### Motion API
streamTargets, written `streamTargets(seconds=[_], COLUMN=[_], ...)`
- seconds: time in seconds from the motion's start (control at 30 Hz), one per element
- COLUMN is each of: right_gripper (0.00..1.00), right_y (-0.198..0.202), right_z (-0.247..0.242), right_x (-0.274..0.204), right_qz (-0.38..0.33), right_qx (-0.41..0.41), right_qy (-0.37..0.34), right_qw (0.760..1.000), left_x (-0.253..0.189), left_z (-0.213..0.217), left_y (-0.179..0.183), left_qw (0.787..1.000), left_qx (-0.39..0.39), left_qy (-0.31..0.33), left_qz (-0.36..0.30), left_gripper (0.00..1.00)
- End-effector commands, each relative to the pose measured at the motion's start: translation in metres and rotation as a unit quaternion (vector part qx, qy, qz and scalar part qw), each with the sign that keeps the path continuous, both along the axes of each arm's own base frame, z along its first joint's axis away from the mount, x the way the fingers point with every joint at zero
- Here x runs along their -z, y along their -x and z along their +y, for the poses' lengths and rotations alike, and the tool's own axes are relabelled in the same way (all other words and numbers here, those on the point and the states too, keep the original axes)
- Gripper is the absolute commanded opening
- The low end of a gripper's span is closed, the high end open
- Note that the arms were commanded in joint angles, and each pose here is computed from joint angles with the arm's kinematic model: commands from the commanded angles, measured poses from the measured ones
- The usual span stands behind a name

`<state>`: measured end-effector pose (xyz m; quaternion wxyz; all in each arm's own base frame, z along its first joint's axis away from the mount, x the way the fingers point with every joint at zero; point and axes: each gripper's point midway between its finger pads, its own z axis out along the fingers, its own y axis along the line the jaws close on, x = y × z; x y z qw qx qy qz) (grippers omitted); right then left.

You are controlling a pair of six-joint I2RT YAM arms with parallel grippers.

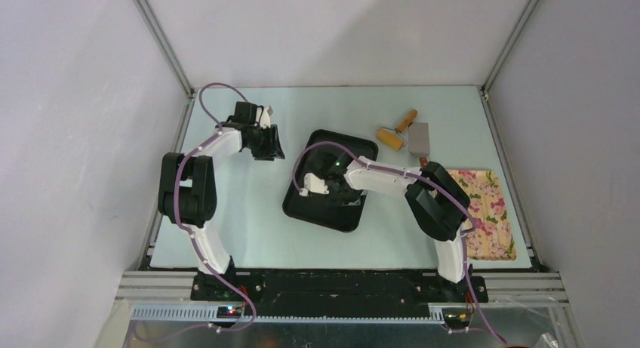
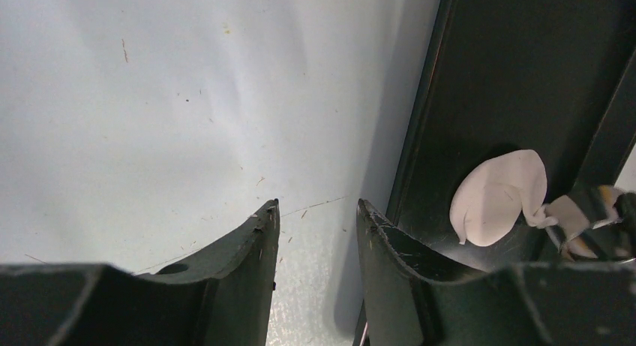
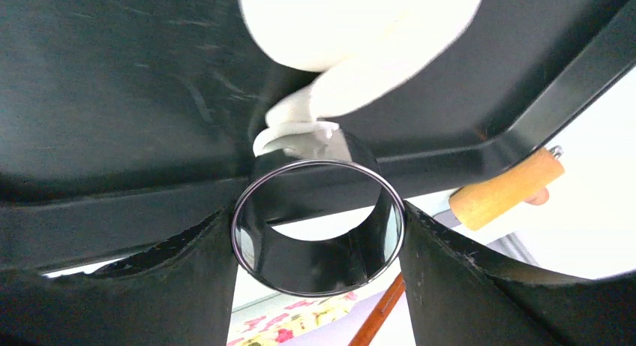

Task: Roll out the dumpling wrappers from the dough

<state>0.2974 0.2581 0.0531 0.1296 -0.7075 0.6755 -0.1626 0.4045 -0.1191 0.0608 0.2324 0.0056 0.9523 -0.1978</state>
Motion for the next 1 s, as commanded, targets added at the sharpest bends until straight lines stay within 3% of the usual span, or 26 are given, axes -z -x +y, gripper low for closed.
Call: streamTargets(seconds=[0.0, 0.67, 0.83, 0.97], right_gripper=[0.00, 0.00, 0.00, 0.00], right_y=[-0.034, -0.134, -0.121, -0.085], right_z=[-0.015, 0.042, 0.046, 0.031], right_x=[-0.002, -0.038, -0.060, -0.072], right_qz=[-0.022, -0.108, -0.080, -0.007], right_qx=[0.041, 0.114, 0.117, 0.136], right_qy=[-0.001, -0.122, -0.138, -0.150], right_qw=[0.999, 0.980, 0.980, 0.979], left_x=[-0.020, -0.021, -0.023, -0.023], left_z=[0.001, 0.003, 0.005, 0.007], left_y=[-0.001, -0.001, -0.001, -0.001], left_qw=[1.000, 1.000, 1.000, 1.000], left_qx=[-0.001, -0.004, -0.006, -0.007], left_qy=[0.010, 0.013, 0.011, 0.014], left_qz=[-0.022, -0.022, -0.025, -0.024], left_gripper=[0.48, 0.48, 0.48, 0.48])
